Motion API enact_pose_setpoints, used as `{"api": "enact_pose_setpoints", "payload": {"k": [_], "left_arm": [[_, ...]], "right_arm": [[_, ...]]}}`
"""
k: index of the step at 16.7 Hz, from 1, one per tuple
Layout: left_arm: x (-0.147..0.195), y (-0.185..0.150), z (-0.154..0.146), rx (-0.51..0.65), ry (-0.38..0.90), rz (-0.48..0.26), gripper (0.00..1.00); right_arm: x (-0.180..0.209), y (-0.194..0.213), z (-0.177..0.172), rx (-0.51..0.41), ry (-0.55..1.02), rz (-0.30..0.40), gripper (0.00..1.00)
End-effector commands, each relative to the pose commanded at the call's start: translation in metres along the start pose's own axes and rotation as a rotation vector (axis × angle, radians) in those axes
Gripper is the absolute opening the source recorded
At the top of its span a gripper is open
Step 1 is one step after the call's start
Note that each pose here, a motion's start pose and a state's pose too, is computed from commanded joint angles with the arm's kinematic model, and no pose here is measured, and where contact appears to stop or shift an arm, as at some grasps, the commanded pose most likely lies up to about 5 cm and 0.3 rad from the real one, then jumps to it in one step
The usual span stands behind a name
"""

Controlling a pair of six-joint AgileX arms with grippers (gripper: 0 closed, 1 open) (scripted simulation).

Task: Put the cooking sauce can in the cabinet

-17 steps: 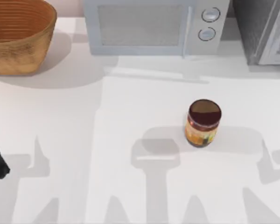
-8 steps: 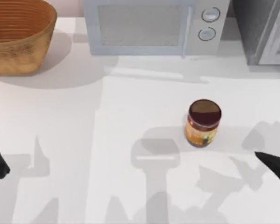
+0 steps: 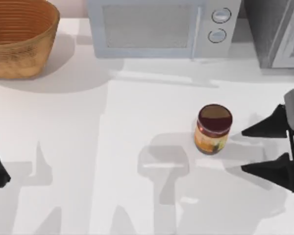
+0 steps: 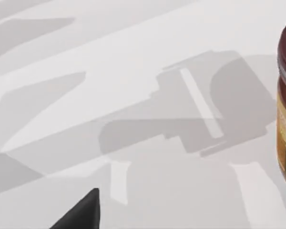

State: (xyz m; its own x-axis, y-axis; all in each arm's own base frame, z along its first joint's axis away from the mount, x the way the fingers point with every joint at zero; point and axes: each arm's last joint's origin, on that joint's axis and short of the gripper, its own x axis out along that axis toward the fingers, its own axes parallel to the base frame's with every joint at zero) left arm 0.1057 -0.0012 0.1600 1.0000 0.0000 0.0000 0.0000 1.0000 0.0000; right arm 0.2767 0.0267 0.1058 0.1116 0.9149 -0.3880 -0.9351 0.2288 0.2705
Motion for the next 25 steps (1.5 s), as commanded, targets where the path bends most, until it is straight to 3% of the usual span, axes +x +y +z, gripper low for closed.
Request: {"api": "enact_pose_setpoints", "payload": {"k": [4, 10, 25], "left_arm": [[0.000, 0.000, 0.000, 0.000, 0.000, 0.000, 1.00], [0.000, 0.000, 0.000, 0.000, 0.000, 0.000, 1.00], [0.000, 0.000, 0.000, 0.000, 0.000, 0.000, 1.00]], "right_arm": [[0.022, -0.049, -0.024, -0.107, -0.136, 0.117, 1.00], [0.042, -0.094, -0.043, -0.309, -0.273, 0.152, 1.00], [0.058, -0.105, -0.050, -0.321, -0.279, 0.152, 1.00]]}}
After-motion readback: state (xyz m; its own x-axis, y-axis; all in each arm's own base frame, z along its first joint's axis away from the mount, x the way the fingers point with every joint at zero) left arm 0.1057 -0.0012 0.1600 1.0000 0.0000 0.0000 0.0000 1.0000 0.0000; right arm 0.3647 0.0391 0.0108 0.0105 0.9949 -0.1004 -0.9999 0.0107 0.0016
